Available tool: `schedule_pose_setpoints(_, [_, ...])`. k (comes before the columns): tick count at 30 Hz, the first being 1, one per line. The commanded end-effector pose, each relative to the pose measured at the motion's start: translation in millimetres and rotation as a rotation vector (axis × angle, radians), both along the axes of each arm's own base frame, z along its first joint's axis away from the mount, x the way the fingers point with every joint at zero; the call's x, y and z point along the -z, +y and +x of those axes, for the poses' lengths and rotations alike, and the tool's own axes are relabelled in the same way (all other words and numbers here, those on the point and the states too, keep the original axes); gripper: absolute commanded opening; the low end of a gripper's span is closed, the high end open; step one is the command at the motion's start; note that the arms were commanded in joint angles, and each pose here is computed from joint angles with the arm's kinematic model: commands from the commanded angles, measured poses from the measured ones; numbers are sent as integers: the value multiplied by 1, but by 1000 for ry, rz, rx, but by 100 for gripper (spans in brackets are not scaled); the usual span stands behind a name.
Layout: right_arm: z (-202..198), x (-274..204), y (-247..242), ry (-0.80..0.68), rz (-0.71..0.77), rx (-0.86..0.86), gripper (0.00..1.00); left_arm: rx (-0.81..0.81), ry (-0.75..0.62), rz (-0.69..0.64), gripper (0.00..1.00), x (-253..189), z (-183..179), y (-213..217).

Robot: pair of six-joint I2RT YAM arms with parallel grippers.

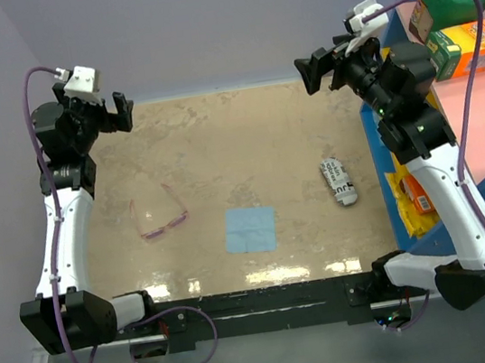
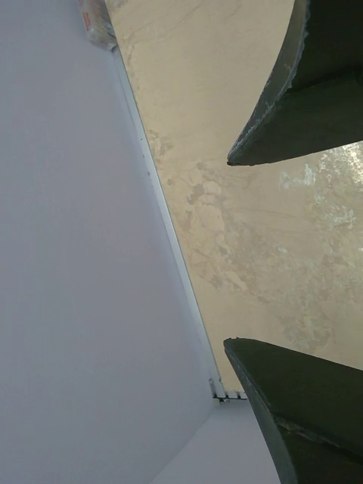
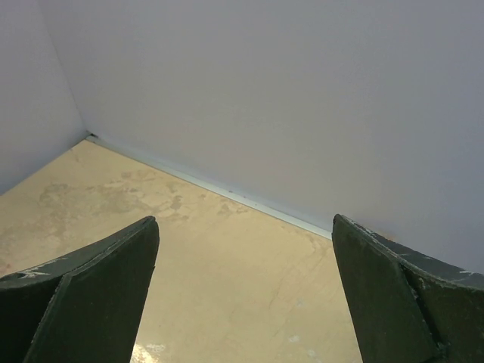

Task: Organize the sunglasses

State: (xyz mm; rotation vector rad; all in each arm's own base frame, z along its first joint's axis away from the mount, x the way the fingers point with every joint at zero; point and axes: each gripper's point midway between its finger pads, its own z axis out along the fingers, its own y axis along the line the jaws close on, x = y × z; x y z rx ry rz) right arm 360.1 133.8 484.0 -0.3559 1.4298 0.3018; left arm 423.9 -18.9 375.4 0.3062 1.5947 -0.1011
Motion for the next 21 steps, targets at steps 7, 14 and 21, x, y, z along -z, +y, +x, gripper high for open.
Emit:
schedule_pose_setpoints(7, [3, 4, 10, -75, -119, -67, 99, 80, -13, 32, 100, -2, -2, -11])
schedule_pose_setpoints(14, [23, 47, 14, -34, -194, -70, 99, 140, 24, 78, 100, 18, -7, -18])
schedule_pose_setpoints(21, [51, 103, 15, 65, -302, -2, 99, 185, 103, 203, 100, 56, -15, -16])
